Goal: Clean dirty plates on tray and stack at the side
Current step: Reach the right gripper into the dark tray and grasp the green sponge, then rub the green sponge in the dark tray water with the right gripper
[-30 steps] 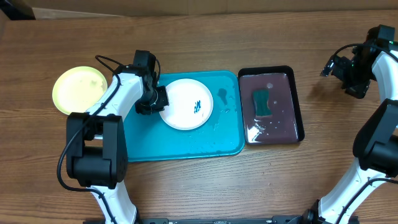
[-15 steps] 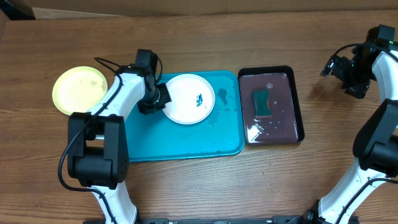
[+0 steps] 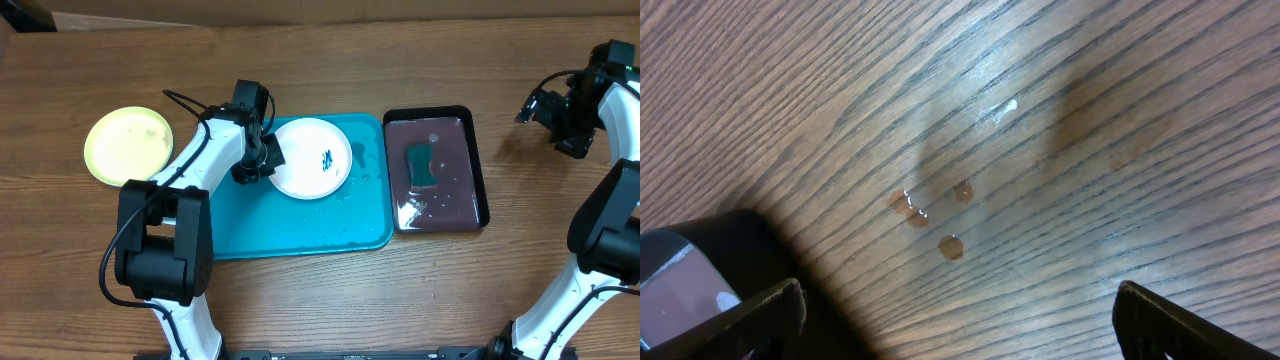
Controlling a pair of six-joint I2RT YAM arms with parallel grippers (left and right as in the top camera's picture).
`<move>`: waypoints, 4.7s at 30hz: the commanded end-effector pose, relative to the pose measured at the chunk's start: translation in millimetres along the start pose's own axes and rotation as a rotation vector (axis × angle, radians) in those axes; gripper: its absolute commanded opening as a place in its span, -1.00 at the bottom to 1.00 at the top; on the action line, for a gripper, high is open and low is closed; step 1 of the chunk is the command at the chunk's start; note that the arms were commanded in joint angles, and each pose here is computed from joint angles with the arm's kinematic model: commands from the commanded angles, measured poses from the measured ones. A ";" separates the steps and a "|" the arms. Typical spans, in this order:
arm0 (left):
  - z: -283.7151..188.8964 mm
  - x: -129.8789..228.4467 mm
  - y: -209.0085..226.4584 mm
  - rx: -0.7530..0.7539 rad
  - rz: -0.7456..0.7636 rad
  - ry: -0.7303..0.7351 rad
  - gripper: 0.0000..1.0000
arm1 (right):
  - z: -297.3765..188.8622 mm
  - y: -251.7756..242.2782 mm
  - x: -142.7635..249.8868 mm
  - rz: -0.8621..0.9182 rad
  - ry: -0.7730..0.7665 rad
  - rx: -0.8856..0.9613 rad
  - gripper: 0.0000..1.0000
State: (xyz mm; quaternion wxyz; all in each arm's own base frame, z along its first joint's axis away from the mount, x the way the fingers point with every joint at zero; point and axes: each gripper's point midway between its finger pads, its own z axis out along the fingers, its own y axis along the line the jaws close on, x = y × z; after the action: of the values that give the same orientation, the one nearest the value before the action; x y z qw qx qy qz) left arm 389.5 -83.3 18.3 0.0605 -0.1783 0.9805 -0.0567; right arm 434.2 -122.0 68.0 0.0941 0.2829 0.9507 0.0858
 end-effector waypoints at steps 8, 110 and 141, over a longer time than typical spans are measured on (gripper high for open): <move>-0.8 -1.4 0.1 -0.012 0.010 -0.019 -0.92 | -20.1 35.9 25.7 0.023 0.116 -0.202 1.00; -1.0 7.6 8.5 -0.050 0.027 0.015 -0.92 | 28.7 165.3 156.0 -0.639 0.067 0.040 0.16; -0.9 4.1 6.3 -0.042 0.028 0.001 -0.85 | 50.9 148.6 179.6 -0.653 0.124 0.068 -0.74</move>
State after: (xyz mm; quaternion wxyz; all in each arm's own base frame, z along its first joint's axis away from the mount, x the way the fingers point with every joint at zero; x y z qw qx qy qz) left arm 383.6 -79.6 17.2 0.0508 -0.1772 0.9818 -0.0449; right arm 375.0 102.0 22.1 0.0418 -0.0372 0.9979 0.0330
